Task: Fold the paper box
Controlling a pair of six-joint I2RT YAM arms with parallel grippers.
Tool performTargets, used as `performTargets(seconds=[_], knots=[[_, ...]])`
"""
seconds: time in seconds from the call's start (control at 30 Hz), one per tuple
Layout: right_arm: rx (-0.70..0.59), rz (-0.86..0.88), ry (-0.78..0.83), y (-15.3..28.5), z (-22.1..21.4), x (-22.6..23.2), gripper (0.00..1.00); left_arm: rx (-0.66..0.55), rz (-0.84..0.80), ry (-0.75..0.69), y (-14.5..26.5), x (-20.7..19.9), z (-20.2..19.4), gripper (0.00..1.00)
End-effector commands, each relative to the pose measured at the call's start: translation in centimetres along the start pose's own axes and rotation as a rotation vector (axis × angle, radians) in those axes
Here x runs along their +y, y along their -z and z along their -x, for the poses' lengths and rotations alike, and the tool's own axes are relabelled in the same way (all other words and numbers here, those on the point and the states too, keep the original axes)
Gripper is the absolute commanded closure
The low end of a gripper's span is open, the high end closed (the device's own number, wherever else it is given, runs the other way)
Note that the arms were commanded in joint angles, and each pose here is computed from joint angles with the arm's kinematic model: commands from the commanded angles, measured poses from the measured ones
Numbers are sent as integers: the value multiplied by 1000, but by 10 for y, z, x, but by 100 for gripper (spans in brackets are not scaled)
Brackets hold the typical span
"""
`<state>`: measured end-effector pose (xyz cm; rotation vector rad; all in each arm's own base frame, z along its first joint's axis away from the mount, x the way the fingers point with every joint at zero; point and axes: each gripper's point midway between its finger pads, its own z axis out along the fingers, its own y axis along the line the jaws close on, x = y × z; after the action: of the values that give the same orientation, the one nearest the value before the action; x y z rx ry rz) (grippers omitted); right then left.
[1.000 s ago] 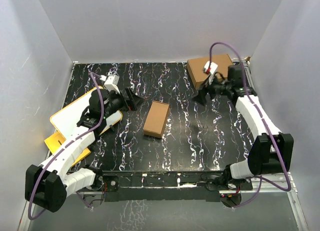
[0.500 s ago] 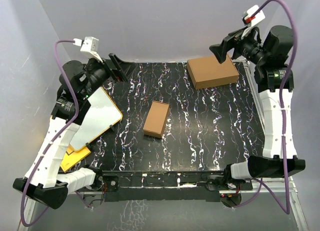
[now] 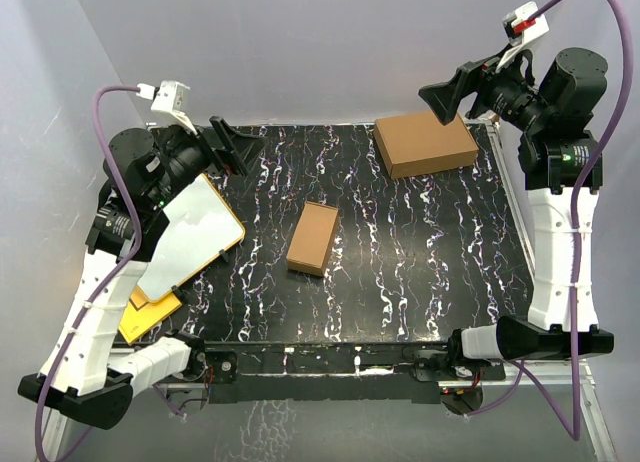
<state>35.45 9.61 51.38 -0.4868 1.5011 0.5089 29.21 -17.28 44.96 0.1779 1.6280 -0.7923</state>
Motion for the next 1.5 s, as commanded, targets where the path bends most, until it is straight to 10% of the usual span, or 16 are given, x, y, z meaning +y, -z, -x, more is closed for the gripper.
performTargets(seconds=[0.0,1.47], knots=[[-32,-34,-60,8,14,2,1,-14,-13,-27,11,-5,5,3],[-14,-22,10,11,10,1,1,27,-16,-28,4,0,-8,3]])
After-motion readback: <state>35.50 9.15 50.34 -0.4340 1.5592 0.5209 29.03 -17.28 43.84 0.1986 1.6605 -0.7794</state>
